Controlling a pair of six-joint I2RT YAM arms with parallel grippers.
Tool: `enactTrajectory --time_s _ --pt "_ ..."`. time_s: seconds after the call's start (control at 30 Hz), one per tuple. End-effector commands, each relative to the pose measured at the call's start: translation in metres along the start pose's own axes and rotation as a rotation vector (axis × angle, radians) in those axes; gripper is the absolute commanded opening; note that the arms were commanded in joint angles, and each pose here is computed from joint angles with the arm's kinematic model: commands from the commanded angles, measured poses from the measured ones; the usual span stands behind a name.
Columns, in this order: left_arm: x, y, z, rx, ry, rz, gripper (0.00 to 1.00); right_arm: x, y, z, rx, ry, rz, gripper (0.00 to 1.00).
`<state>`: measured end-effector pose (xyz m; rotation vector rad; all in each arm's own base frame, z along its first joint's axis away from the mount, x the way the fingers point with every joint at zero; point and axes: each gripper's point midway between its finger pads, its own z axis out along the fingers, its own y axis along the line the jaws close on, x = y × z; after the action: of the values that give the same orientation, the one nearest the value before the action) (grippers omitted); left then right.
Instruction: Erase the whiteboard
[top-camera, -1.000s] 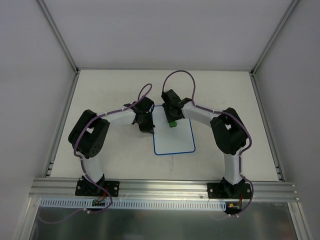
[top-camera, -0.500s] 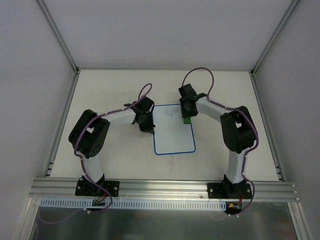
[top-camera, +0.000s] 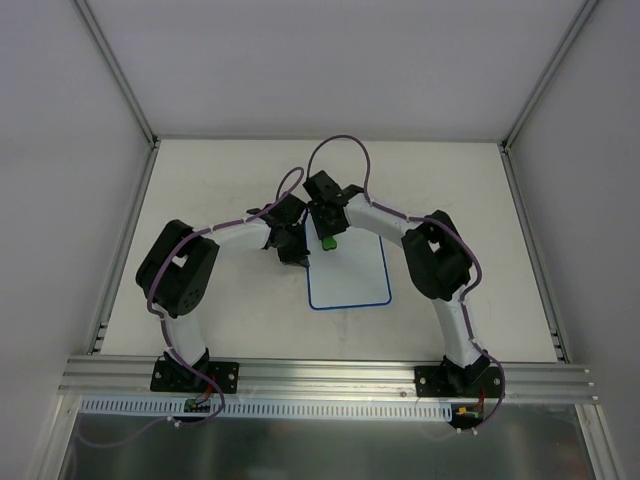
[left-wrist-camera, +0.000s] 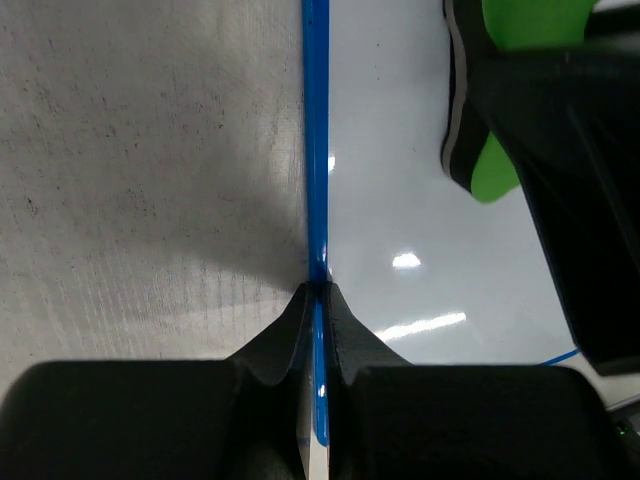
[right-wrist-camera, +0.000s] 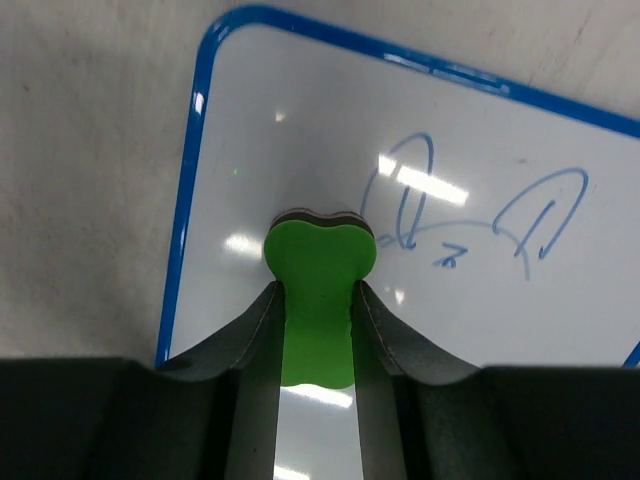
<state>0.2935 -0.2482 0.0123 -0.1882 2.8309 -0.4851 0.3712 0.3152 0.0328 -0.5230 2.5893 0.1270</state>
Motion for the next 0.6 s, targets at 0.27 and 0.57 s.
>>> enactTrajectory --time_s 0.27,0.57 --pt "0.057 0.066 0.014 -0.221 0.179 0.013 0.0 -0.015 -0.062 0.013 0.221 0.069 0.098 0.0" --pt "0.056 0.062 0.012 -0.205 0.176 0.011 0.0 0.025 -0.153 -0.002 0.331 0.167 0.269 0.0"
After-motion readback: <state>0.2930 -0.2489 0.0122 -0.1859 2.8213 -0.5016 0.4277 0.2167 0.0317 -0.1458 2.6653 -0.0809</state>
